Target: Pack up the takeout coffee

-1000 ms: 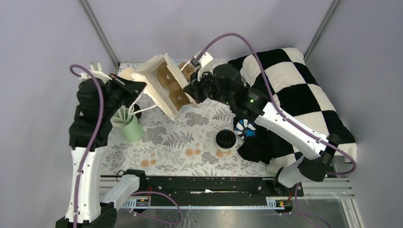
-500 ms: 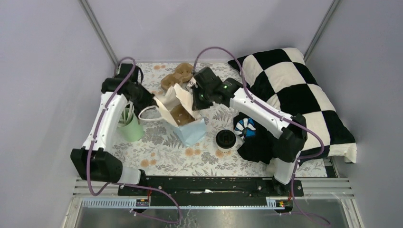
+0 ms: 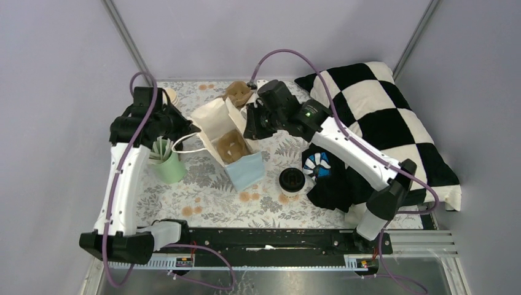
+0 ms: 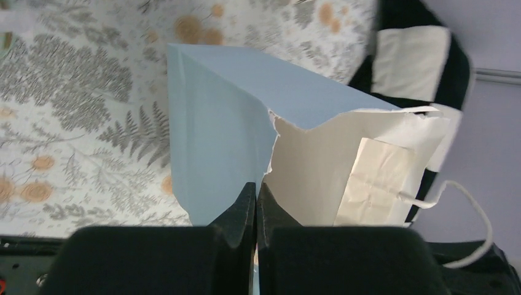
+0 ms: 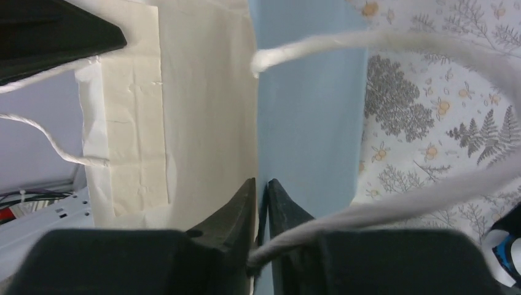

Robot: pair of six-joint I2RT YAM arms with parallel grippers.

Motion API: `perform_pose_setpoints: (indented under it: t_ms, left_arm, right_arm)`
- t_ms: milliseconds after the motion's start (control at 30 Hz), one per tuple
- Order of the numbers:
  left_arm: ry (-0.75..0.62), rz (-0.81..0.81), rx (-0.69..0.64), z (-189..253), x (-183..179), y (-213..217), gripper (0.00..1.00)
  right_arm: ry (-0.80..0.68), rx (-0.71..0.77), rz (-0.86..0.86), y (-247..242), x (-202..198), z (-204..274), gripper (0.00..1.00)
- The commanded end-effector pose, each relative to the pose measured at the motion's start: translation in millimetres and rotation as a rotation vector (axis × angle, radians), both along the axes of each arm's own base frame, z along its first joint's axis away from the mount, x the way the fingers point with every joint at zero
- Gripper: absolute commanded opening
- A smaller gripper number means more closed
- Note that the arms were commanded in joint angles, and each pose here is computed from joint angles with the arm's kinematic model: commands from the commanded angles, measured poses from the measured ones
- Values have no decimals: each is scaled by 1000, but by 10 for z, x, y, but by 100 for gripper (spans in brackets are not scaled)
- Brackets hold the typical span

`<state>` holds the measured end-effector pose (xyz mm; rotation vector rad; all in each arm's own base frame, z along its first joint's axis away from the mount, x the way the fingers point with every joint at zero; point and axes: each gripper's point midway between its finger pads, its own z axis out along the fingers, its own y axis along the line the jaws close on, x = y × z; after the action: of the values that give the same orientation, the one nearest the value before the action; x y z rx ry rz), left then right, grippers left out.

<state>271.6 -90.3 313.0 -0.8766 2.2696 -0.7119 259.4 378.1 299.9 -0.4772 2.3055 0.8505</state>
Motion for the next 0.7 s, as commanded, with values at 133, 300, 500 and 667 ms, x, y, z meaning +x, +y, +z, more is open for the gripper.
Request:
perform_pose_setpoints:
  t_ms: [133, 300, 500, 667]
  left_arm:
    - [139, 6, 40, -571, -109, 68, 0]
    - [132, 17, 73, -645, -141, 132, 0]
    - [137, 16, 85, -625, -188, 152, 7]
    - [129, 13, 107, -543, -220, 183, 28]
  right_arm:
    - [-41, -37, 6, -38, 55, 130, 62]
    - [-152, 25, -25, -242, 61, 747, 93]
    - [-222, 72, -244, -763, 653, 949, 100]
    - [-166, 155, -435, -973, 1395, 564, 100]
